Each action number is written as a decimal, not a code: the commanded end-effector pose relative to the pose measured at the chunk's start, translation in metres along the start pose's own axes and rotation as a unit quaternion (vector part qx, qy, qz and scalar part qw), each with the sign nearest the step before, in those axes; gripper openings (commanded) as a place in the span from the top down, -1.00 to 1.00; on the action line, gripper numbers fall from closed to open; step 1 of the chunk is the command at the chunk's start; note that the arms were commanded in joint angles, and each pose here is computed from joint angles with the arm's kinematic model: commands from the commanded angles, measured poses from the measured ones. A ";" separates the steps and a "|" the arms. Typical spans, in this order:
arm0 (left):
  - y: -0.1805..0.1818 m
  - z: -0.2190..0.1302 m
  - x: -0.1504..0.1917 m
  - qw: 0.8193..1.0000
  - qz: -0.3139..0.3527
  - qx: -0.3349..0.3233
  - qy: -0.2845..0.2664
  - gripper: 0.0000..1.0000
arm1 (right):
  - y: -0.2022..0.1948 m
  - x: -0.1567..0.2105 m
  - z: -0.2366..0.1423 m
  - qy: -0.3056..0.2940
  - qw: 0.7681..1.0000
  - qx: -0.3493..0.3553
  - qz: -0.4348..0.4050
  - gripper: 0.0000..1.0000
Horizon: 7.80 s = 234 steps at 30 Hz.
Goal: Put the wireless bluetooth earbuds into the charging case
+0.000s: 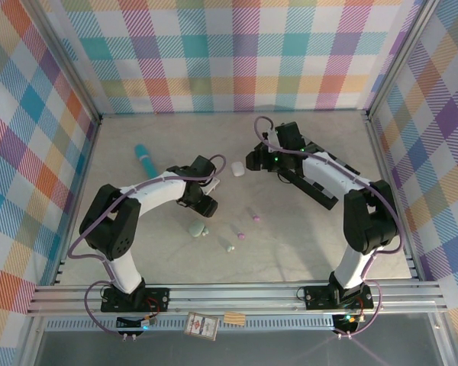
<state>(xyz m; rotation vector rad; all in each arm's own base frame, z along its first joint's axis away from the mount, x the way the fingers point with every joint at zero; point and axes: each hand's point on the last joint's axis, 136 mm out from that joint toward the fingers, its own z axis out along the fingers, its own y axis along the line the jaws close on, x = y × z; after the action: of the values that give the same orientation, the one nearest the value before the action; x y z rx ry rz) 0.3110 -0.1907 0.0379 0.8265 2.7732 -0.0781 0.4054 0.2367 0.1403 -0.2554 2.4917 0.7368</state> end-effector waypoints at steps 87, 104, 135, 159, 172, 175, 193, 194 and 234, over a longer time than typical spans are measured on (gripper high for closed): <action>-0.086 -0.253 -0.089 0.642 0.189 0.242 -0.702 -0.41 | 0.156 0.010 -0.156 0.081 0.868 -0.468 0.142 0.65; -0.103 -0.267 -0.093 0.618 0.231 0.275 -0.699 -0.15 | 0.171 0.006 -0.151 0.084 0.851 -0.494 0.158 0.67; -0.100 -0.251 -0.081 0.637 0.231 0.286 -0.677 0.40 | 0.143 0.023 -0.126 0.032 0.942 -0.330 0.061 -0.54; -0.122 -0.229 -0.040 0.707 0.291 0.339 -0.548 0.40 | 0.163 0.052 -0.123 -0.080 0.848 -0.171 -0.496 -0.69; -0.126 -0.227 -0.040 0.701 0.293 0.348 -0.549 0.40 | 0.162 0.020 -0.138 -0.144 0.861 -0.126 -0.471 -0.61; -0.126 -0.226 -0.039 0.701 0.294 0.346 -0.549 0.40 | 0.161 0.016 -0.141 -0.150 0.866 -0.126 -0.461 -0.61; -0.123 -0.229 -0.042 0.704 0.288 0.334 -0.556 0.40 | 0.169 0.021 -0.150 -0.142 0.861 -0.157 -0.463 -0.68; -0.122 -0.227 -0.043 0.707 0.285 0.333 -0.556 0.40 | 0.172 0.025 -0.154 -0.142 0.857 -0.170 -0.465 -0.70; -0.040 -0.216 -0.071 0.733 0.158 0.236 -0.618 0.41 | 0.024 0.191 0.000 0.223 0.941 -0.066 0.246 -0.28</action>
<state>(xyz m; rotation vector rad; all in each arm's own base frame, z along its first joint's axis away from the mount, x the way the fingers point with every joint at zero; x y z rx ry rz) 0.2972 -0.2400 0.2562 0.8609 1.3465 -0.9384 0.2381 0.2450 0.0543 0.0297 2.9613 1.0812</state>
